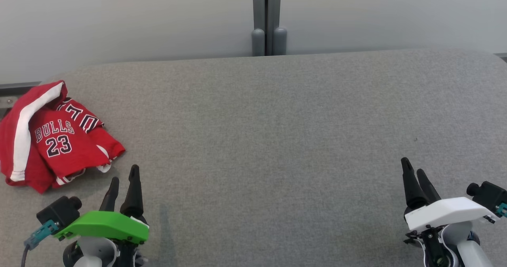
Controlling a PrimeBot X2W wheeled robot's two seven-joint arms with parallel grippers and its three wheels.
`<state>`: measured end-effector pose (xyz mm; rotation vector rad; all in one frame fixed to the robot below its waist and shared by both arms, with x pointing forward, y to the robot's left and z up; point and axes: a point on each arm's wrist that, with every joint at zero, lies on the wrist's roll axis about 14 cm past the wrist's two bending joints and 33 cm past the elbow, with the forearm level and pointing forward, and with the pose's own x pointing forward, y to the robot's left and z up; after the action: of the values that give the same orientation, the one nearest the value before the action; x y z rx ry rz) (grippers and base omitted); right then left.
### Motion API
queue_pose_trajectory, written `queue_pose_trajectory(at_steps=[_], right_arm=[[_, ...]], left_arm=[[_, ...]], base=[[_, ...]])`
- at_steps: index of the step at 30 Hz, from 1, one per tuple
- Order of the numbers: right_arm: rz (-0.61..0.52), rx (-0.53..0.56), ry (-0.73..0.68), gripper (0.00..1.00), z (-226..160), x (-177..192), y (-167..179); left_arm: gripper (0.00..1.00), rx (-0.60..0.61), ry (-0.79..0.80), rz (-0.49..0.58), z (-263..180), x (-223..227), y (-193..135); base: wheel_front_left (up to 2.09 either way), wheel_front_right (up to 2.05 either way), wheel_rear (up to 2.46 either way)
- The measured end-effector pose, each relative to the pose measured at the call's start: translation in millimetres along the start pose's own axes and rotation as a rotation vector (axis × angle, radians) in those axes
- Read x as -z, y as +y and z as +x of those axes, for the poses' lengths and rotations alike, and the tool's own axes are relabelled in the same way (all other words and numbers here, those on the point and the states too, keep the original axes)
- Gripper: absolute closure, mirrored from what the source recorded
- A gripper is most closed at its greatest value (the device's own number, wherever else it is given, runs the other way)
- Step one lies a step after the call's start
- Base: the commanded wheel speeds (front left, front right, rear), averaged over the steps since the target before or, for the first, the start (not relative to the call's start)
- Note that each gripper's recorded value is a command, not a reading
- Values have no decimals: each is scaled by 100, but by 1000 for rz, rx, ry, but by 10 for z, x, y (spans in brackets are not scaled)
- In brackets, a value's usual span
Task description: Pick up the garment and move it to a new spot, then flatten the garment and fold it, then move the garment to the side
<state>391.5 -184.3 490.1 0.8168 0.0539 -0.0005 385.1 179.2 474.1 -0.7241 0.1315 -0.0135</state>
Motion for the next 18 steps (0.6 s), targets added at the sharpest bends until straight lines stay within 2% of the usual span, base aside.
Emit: queue_pose_trajectory(at_steps=[18], right_arm=[[-240,-30,-7,0,-9,24,53]], left_arm=[[0,13,-19,274,-17,-30,-37]], base=[[0,0,0]])
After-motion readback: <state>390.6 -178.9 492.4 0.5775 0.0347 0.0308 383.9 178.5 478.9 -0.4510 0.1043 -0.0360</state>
